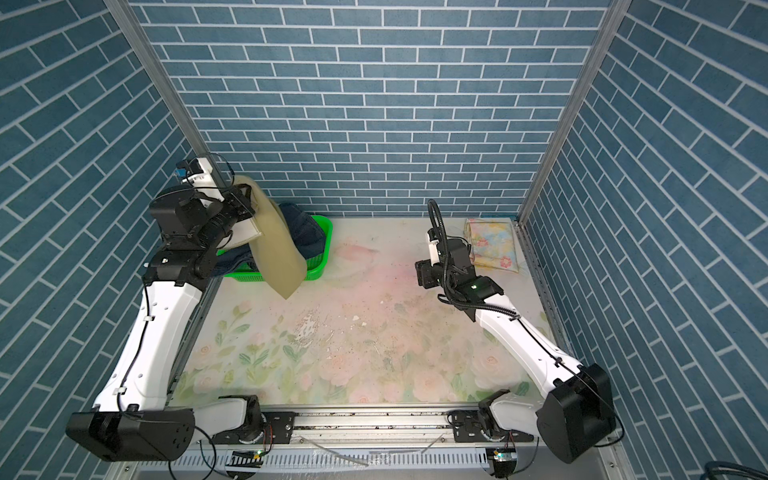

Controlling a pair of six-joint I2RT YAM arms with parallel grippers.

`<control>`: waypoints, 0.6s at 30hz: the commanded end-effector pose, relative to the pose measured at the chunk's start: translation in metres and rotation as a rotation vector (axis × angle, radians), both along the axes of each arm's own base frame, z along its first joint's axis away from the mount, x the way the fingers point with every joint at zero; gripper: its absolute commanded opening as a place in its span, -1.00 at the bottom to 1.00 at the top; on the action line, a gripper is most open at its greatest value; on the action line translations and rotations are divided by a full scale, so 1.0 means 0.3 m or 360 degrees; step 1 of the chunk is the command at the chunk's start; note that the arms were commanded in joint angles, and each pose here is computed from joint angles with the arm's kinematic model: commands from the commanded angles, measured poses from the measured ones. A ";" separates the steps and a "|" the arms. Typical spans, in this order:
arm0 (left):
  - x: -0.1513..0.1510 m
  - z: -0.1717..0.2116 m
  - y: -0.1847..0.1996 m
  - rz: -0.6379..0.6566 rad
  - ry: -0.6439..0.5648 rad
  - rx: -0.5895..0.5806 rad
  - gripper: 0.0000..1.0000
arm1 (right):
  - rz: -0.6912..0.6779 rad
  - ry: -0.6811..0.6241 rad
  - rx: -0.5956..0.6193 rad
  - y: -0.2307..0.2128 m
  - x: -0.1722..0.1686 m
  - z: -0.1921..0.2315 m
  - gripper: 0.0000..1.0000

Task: Fold and stack the skirts
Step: 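Lift the khaki skirt out and spread it on the table with the left gripper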

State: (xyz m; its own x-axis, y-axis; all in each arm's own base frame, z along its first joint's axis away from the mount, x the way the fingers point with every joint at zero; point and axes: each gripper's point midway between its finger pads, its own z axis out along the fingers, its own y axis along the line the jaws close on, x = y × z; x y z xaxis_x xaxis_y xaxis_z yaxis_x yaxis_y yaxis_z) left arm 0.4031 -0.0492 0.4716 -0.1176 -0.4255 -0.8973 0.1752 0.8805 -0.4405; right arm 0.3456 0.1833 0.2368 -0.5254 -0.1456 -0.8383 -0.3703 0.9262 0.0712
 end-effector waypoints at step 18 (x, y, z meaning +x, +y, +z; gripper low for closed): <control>-0.194 -0.618 -0.627 -0.0830 0.0707 0.0142 0.66 | -0.0434 -0.0037 0.0049 -0.344 -0.198 0.134 0.55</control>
State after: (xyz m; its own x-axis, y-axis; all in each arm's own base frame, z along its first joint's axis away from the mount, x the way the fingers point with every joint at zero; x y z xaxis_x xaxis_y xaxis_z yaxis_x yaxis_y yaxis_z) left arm 0.3390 -0.2452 0.3443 -0.5354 -0.1778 -0.8256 0.5175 0.7035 -0.4871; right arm 0.2988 0.0787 0.3084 -0.4048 0.0866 -0.9103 -0.0847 0.9877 0.1316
